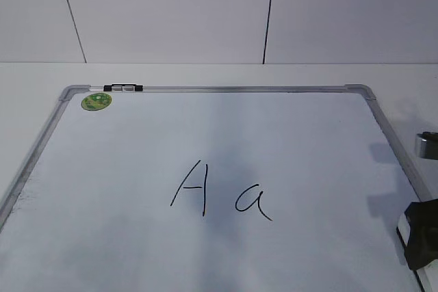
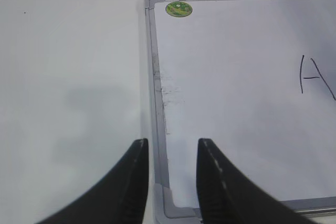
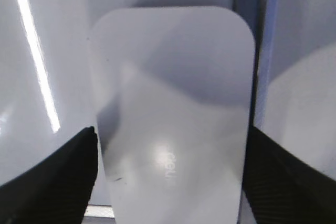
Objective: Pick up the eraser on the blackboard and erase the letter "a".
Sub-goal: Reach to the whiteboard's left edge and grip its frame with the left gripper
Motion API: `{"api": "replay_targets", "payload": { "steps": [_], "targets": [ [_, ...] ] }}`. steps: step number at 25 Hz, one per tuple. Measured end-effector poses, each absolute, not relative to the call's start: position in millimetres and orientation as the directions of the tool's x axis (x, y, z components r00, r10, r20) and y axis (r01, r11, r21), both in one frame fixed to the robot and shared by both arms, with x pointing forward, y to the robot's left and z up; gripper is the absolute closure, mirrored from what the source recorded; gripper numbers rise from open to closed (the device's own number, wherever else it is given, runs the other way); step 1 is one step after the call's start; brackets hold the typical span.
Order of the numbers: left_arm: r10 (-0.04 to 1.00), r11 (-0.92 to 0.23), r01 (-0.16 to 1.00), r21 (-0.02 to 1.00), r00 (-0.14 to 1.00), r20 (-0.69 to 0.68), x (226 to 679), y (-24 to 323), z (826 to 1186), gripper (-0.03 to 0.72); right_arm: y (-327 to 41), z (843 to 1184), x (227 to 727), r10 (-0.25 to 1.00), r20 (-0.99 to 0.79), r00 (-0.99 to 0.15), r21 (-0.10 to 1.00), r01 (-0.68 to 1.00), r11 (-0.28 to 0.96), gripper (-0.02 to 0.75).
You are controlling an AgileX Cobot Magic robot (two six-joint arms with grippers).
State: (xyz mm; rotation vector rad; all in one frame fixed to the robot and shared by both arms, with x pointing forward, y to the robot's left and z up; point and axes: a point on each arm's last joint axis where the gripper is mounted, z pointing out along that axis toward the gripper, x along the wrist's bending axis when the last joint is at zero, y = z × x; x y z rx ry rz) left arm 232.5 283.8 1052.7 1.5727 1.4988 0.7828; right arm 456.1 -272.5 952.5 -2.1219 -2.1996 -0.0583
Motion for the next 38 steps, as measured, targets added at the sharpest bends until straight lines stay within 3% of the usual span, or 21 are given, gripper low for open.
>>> {"api": "replay_targets", "payload": {
  "steps": [26, 38],
  "targets": [
    [0.990, 0.032, 0.489, 0.872, 0.103, -0.094, 232.5, 283.8, 1052.7, 0.454, -273.2, 942.4, 458.0, 0.996, 0.077, -0.046, -0.080, 0.995, 0.052, 0.198],
    [0.990, 0.032, 0.489, 0.872, 0.103, -0.094, 232.5, 283.8, 1052.7, 0.454, -273.3, 942.5, 457.3, 0.996, 0.075, -0.047, -0.087, 0.995, 0.053, 0.200]
  ]
}}
